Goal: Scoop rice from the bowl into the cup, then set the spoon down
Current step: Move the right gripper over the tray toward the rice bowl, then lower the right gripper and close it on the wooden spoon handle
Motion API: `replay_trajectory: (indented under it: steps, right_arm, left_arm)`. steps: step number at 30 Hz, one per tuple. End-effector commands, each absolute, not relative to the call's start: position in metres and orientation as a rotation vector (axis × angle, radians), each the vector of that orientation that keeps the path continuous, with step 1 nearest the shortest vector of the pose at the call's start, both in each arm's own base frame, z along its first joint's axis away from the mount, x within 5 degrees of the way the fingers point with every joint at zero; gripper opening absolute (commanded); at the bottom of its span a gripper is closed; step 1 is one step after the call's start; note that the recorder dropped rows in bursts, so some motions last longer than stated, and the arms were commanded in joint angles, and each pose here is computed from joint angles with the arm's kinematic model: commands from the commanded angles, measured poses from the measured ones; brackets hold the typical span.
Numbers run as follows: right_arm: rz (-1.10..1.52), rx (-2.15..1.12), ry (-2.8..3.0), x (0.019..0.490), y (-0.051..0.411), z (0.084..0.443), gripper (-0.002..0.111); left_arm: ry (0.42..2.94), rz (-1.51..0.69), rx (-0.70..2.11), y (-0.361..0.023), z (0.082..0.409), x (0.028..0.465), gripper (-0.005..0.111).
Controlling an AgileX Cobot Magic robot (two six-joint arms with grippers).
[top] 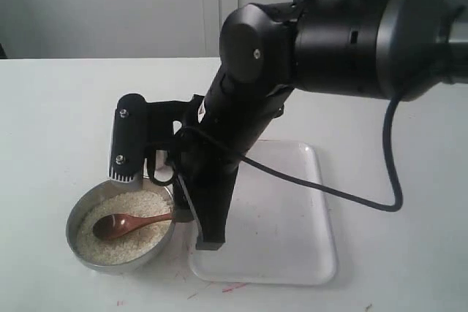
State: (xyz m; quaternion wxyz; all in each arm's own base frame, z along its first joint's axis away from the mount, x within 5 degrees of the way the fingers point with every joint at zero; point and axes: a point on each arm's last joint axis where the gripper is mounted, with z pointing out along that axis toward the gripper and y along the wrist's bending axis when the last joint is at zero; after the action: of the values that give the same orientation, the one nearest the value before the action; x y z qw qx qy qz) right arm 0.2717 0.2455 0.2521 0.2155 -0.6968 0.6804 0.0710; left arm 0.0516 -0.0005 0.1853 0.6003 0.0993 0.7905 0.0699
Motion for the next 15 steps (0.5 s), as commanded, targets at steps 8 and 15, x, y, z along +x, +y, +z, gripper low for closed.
replay_trajectory:
  steps: [8, 15]
  right_arm:
    - [0.203, -1.954, 1.920, 0.278, 0.251, 0.233, 0.052]
    - [0.167, -1.937, 1.929, 0.285, 0.254, 0.223, 0.052]
  left_arm:
    - [1.896, 0.145, 0.233, -0.001, 0.178, 0.051, 0.014]
    - [1.896, 0.145, 0.233, -0.001, 0.178, 0.051, 0.014]
